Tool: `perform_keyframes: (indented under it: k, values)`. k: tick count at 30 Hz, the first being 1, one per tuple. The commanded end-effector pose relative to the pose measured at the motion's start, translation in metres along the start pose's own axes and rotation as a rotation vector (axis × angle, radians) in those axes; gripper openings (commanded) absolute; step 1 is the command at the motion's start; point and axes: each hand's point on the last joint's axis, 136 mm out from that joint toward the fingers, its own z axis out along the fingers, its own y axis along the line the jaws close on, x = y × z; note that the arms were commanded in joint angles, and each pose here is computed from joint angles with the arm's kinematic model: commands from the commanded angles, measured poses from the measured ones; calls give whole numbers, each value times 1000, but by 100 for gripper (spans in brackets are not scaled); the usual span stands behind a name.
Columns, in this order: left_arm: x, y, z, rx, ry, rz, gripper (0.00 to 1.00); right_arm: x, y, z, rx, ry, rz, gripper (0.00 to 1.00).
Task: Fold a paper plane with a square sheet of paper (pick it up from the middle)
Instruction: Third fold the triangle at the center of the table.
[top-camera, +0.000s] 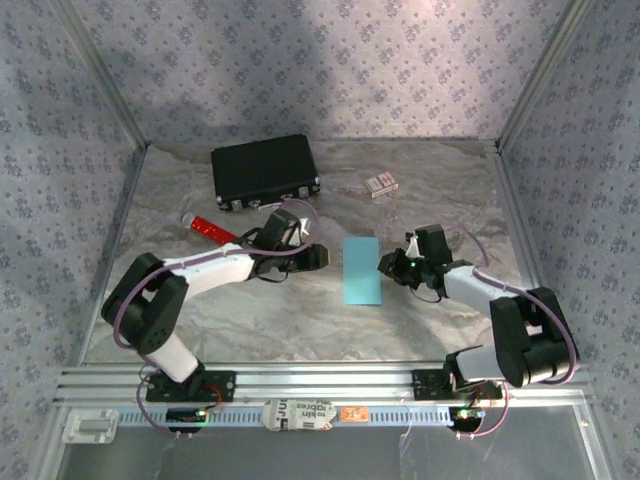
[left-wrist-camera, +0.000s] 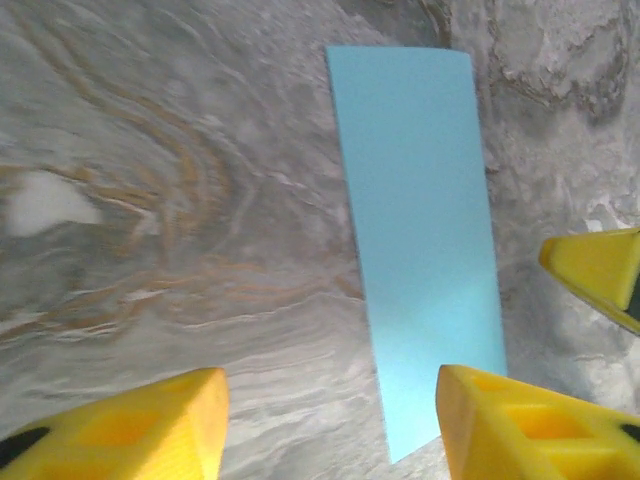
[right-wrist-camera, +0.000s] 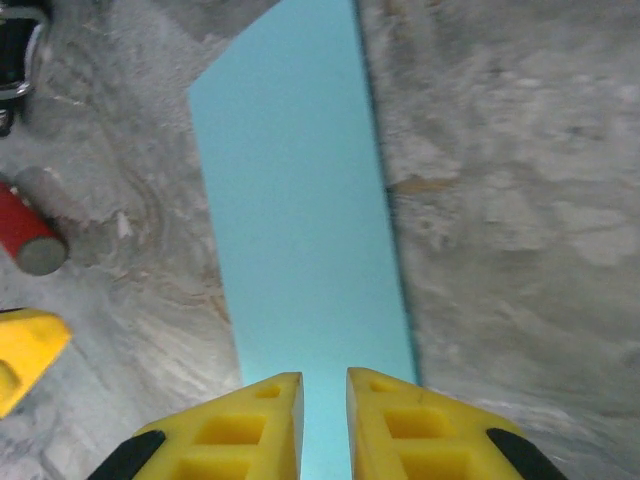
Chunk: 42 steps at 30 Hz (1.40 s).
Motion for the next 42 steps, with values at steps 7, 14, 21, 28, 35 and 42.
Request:
perform_keyframes:
  k: [7,14,21,28,35,42]
  values:
    - [-4,-14,6,52,10,-27,35,7,5,19,-65,80,6,16]
    - [0,-11,9,55,25,-33,33,15,-7,31,-40,120,33,16]
    - [-1,-10,12,90,42,-70,37,24,-4,45,-49,153,45,15]
    - [9,-7,27,113,113,-137,39,24,0,50,-36,145,52,15]
    - [16,-7,41,139,167,-192,39,27,-7,50,-10,142,60,15]
    - [17,-11,49,163,192,-217,37,29,-10,49,-1,143,61,14]
